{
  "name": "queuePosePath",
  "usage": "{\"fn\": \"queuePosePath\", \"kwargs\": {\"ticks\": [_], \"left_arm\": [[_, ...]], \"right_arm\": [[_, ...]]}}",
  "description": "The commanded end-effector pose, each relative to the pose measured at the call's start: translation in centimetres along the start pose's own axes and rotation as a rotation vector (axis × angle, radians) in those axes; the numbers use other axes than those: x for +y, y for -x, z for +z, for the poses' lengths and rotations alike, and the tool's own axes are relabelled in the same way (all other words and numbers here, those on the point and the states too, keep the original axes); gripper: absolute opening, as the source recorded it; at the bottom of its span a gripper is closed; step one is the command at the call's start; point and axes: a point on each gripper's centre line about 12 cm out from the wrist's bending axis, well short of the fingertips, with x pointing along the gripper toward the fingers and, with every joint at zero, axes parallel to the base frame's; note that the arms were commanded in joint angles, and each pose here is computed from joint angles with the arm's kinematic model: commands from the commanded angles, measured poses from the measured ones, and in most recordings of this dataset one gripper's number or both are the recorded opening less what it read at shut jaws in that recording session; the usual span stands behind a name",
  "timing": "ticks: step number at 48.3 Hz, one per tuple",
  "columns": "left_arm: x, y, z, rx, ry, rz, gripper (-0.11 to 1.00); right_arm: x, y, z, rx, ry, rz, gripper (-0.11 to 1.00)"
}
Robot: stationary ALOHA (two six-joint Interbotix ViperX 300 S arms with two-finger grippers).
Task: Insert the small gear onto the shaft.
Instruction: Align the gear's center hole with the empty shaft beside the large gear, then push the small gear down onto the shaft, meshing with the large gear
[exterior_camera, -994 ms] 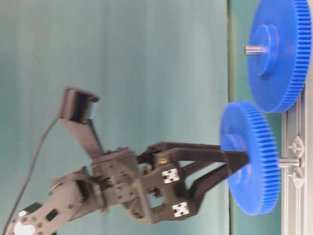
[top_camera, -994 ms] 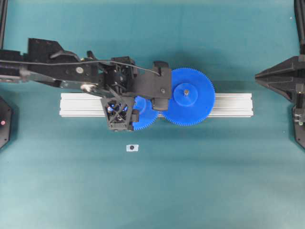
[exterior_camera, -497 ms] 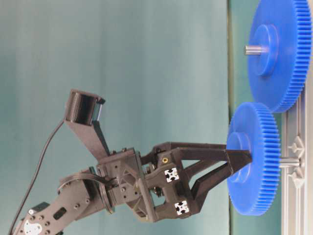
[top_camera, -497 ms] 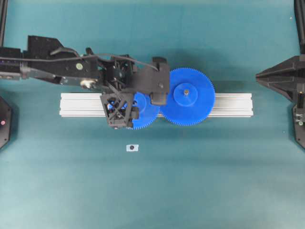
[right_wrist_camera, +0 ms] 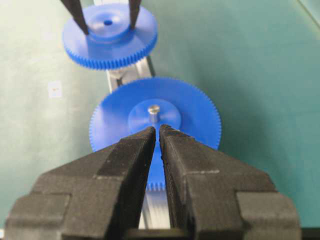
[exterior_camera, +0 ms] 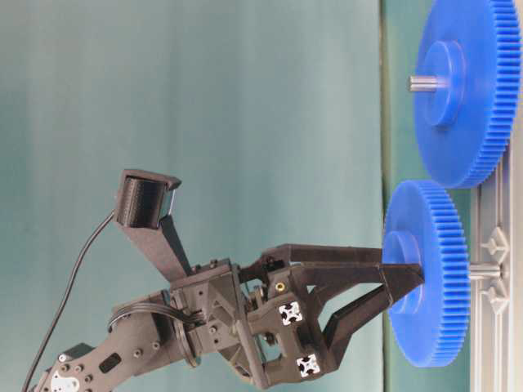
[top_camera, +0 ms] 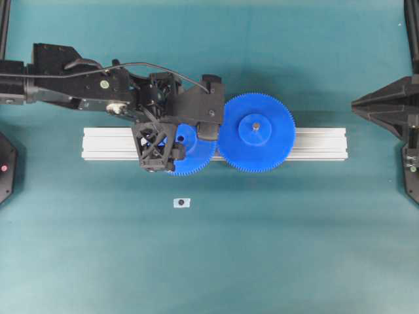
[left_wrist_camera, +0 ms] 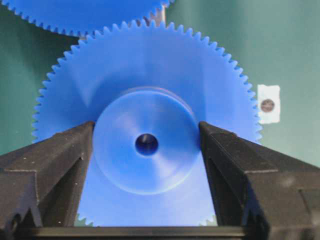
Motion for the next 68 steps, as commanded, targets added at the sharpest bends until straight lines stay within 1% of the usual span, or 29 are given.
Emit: {"fn": "queuePosePath", "kwargs": {"ticks": [1, 21, 29, 36, 42, 44, 47, 57, 68], "left_arm": [[0.6, 1.8, 0.9, -0.052, 0.004, 0.016, 0.71], [0.8, 2.8, 2.0, -0.075, 0.005, 0.021, 0.71], [0.8, 2.6, 1.8, -0.048, 0.002, 0.016, 0.71], [0.8, 2.3, 1.9, -0.039, 0.015, 0.014, 0.71], [0.7, 2.3, 2.4, -0.055, 0.014, 0.015, 0.73], [0.7, 2.4, 2.6, -0.06, 0.011, 0.015, 0.74], [0.4, 2.3, 2.9, -0.065, 0.005, 0.012, 0.74], [-0.4, 1.7, 2.7, -0.049, -0.005, 0.001, 0.73], [-1.0, 1.1, 2.5, -0.034, 0.012, -0.008, 0.73]], "right_arm": [[0.0, 0.1, 0.7, -0.022, -0.01, -0.001, 0.27], [0.0, 0.0, 0.6, -0.026, -0.01, 0.0, 0.27], [0.0, 0.0, 0.5, -0.035, -0.01, 0.002, 0.27], [0.0, 0.0, 0.6, -0.043, -0.01, 0.002, 0.27], [0.0, 0.0, 0.5, -0.041, -0.012, 0.002, 0.27], [0.0, -0.1, 0.5, -0.041, -0.01, 0.002, 0.27], [0.0, 0.0, 0.5, -0.041, -0.01, 0.002, 0.27], [0.0, 0.0, 0.6, -0.043, -0.01, 0.002, 0.27], [0.0, -0.1, 0.5, -0.04, -0.012, 0.001, 0.27]]}}
